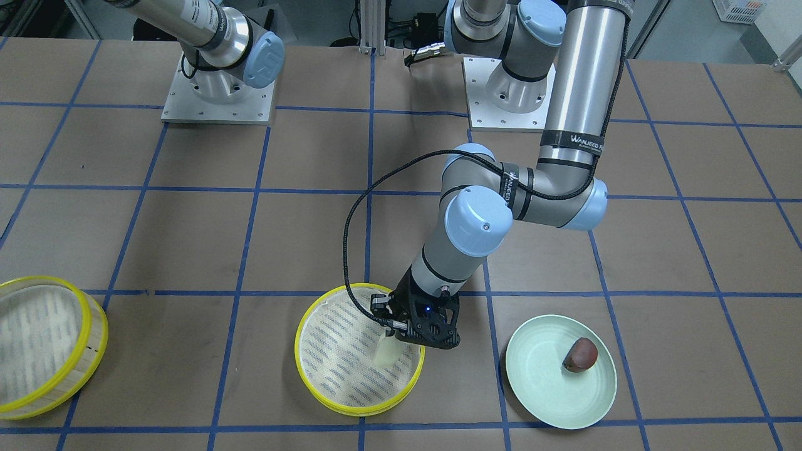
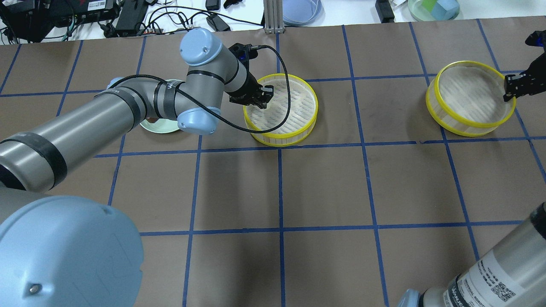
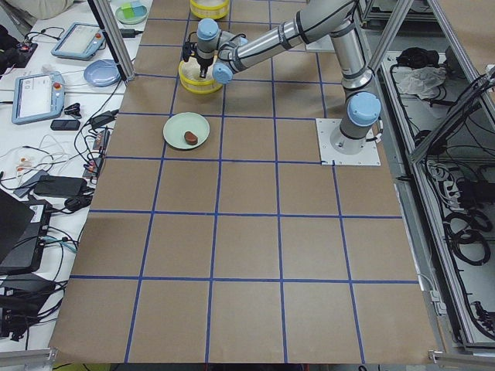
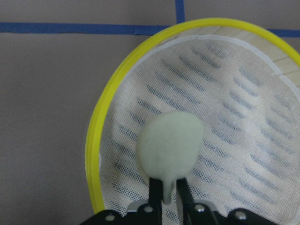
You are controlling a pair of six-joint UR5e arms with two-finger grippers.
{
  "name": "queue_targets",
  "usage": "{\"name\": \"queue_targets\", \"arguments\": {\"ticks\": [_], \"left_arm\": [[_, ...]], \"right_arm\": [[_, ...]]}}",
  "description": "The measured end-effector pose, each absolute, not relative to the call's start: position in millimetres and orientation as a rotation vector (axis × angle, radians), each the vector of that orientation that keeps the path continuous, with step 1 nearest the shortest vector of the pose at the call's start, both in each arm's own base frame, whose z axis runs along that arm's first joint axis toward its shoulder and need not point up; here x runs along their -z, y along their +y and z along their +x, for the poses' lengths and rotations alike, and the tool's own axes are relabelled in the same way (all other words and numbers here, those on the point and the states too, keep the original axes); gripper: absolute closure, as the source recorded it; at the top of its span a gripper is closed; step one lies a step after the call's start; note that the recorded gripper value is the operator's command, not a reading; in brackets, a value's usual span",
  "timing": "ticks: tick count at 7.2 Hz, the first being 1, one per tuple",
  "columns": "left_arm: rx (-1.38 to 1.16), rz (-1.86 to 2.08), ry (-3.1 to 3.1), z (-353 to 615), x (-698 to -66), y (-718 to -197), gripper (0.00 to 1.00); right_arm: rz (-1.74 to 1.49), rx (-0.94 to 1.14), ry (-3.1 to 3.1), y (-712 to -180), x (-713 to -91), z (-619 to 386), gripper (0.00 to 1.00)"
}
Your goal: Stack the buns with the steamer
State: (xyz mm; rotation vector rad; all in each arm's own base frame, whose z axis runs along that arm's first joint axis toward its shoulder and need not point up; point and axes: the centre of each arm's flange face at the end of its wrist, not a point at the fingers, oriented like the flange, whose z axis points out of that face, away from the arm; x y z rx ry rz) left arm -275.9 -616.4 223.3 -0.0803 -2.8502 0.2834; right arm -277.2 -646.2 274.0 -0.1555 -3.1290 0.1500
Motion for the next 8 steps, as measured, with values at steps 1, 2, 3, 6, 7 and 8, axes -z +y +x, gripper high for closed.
{"name": "queue_targets", "arguments": {"ticks": [1, 2, 3, 6, 7, 8], "left_arm": [[-0.277, -0.066, -2.858, -275, -225, -615, 0.0], [-0.282, -0.042, -2.857, -275, -232, -615, 0.0], [-0.291, -0.009, -2.854, -273, -245, -618, 0.0], [-0.303, 0.024, -2.885, -200, -309, -648, 0.0], [-0.314, -0.023, -2.925, -159, -318, -655, 0.0], [-0.307, -0.125, -2.992, -125, -315, -659, 0.0]], "right_arm": [[-0.157, -0.149, -3.104, -646, -300, -257, 1.0], [-0.166, -0.141, -3.085, -643, -322, -240, 1.0], [-0.172, -0.136, -3.07, -641, -337, -226, 1.0], [-0.182, -0.154, -3.018, -637, -393, -149, 1.0], [-0.188, -0.156, -3.018, -637, -404, -108, 1.0], [-0.189, -0.166, -3.031, -640, -410, -60, 1.0]]}}
